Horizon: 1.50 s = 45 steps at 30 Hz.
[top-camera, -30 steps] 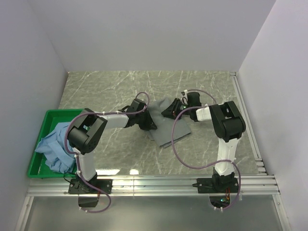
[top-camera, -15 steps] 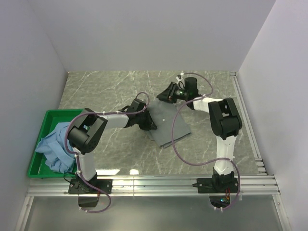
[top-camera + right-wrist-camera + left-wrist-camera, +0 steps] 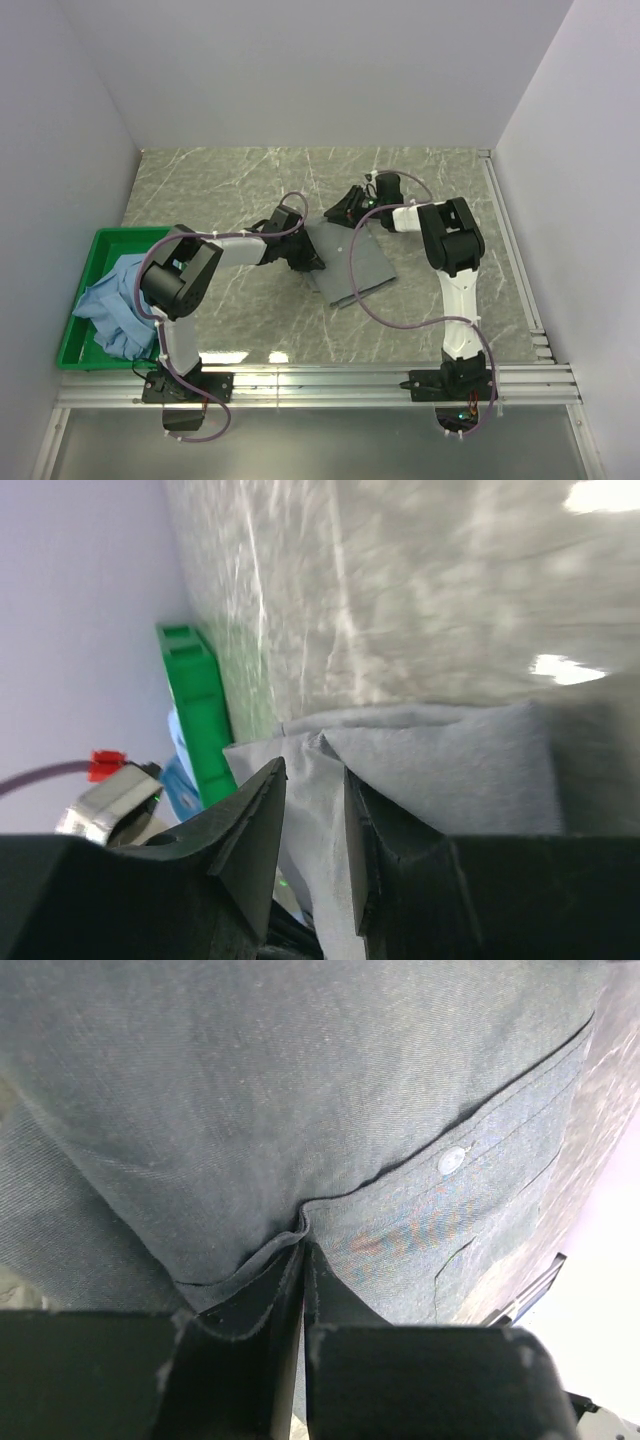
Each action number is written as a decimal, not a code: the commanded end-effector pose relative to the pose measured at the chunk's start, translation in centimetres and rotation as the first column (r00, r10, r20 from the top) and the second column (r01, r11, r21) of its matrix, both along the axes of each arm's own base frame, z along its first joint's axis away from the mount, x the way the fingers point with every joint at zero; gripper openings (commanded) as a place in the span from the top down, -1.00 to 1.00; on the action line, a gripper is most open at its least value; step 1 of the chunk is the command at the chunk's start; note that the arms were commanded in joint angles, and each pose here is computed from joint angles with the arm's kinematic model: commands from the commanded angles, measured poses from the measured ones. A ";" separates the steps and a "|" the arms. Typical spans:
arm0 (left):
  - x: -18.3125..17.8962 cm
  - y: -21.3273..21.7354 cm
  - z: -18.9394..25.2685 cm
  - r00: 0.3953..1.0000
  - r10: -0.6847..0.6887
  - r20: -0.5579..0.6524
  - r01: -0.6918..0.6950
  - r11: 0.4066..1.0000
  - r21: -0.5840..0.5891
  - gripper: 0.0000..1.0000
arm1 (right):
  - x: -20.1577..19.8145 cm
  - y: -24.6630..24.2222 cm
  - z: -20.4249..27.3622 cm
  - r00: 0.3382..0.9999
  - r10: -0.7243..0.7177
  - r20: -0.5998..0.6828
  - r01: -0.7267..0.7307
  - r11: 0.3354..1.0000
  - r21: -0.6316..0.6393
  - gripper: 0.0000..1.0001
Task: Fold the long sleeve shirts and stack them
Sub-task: Fold the shirt
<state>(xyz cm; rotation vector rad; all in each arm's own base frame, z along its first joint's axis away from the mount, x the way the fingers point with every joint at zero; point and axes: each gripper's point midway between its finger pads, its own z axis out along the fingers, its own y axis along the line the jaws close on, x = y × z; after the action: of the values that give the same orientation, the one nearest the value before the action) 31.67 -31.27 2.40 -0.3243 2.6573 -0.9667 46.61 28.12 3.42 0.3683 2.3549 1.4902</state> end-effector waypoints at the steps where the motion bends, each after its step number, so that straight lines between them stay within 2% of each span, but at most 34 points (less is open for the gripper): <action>1: -2.9 2.2 -3.2 0.991 0.014 -0.133 -0.002 0.996 0.088 0.78 | 3.0 -3.4 -0.7 0.990 -0.140 0.002 0.140 0.990 -0.029 0.24; 6: -2.9 2.6 -3.5 0.990 0.027 -0.141 -0.014 0.996 0.088 0.78 | 4.2 -5.1 -1.3 0.977 -0.209 -0.050 0.210 0.978 0.002 0.25; 11: -2.9 2.6 -3.3 0.991 0.019 -0.136 -0.007 0.996 0.091 0.76 | 5.1 -5.8 -0.8 0.974 -0.224 -0.037 0.224 0.975 0.003 0.25; 19: -0.6 1.3 0.9 0.999 -0.017 -0.030 0.018 0.998 0.055 0.42 | 5.3 -6.3 6.7 0.979 -0.156 0.133 0.157 0.988 0.003 0.25; 25: 1.8 1.2 5.8 0.995 0.005 0.095 -0.011 0.998 0.059 0.31 | 0.5 -6.7 10.3 0.977 -0.092 0.192 0.096 0.995 -0.014 0.25; 30: 5.2 2.2 9.3 0.977 0.058 0.205 -0.069 0.997 0.045 0.32 | -4.9 -7.3 10.0 0.980 -0.053 0.191 0.060 0.998 -0.028 0.25; 33: 7.9 3.1 10.0 0.967 0.098 0.237 -0.108 0.994 0.029 0.35 | -7.6 -7.6 8.8 0.985 -0.039 0.167 0.046 0.998 -0.043 0.25; 39: 12.4 2.7 9.1 0.949 0.112 0.296 -0.121 0.993 0.011 0.49 | -12.1 -7.9 5.9 0.995 0.001 0.095 0.003 0.999 -0.041 0.26; 45: 14.1 3.9 4.2 0.960 0.138 0.245 -0.161 0.984 0.074 0.61 | -15.6 -9.1 2.0 1.000 -0.010 -0.004 0.010 0.995 -0.101 0.28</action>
<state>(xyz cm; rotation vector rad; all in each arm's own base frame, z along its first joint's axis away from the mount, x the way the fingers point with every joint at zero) 44.25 -27.85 7.22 -0.3708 2.4354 -0.8171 31.35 19.59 4.88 0.4218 2.4499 1.3864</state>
